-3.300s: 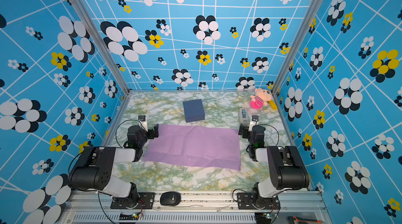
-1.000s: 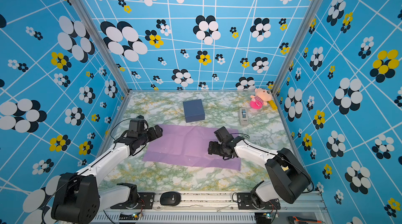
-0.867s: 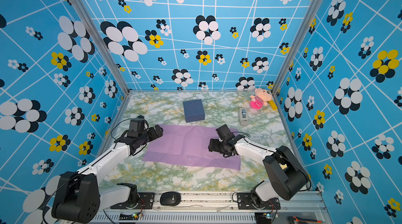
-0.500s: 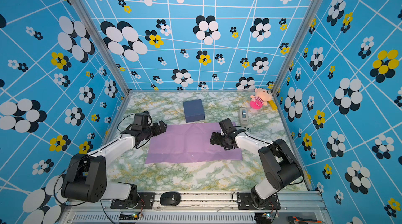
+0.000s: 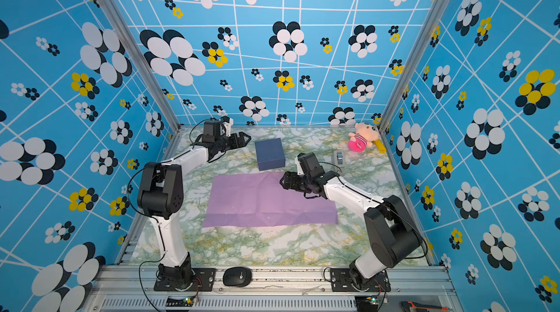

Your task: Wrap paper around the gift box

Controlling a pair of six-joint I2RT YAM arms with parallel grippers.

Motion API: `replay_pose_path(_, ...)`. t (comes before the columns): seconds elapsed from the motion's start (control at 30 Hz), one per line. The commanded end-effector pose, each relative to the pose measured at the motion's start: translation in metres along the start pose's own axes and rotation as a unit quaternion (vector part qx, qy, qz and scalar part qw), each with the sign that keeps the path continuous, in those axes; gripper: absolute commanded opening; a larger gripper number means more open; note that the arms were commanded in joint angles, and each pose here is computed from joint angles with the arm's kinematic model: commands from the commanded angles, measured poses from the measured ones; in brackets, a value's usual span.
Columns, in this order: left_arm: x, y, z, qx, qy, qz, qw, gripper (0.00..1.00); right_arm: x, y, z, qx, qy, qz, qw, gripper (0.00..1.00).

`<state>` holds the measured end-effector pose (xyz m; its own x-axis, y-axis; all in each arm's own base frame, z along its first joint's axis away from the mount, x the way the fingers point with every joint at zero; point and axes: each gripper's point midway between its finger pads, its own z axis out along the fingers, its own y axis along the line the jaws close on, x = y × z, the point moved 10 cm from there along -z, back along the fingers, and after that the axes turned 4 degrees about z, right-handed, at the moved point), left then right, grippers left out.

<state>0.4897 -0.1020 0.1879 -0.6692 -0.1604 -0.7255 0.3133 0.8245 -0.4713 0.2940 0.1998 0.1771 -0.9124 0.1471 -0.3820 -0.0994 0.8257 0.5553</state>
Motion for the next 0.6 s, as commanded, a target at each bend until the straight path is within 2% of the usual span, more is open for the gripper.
replay_pose_path(0.0,-0.006,-0.006,0.026,0.047,-0.001,0.032,0.998,0.95,-0.006,0.016,0.015,-0.037,0.008,-0.007,0.999,0.77)
replay_pose_path(0.27,-0.011,-0.014,0.078,0.132,0.011,0.049,0.99,0.94,-0.002,-0.006,0.04,-0.017,0.032,0.033,0.999,0.68)
replay_pose_path(0.57,-0.01,-0.019,0.104,0.193,0.023,0.06,0.979,0.94,0.003,-0.025,0.048,0.008,0.052,0.055,0.997,0.65)
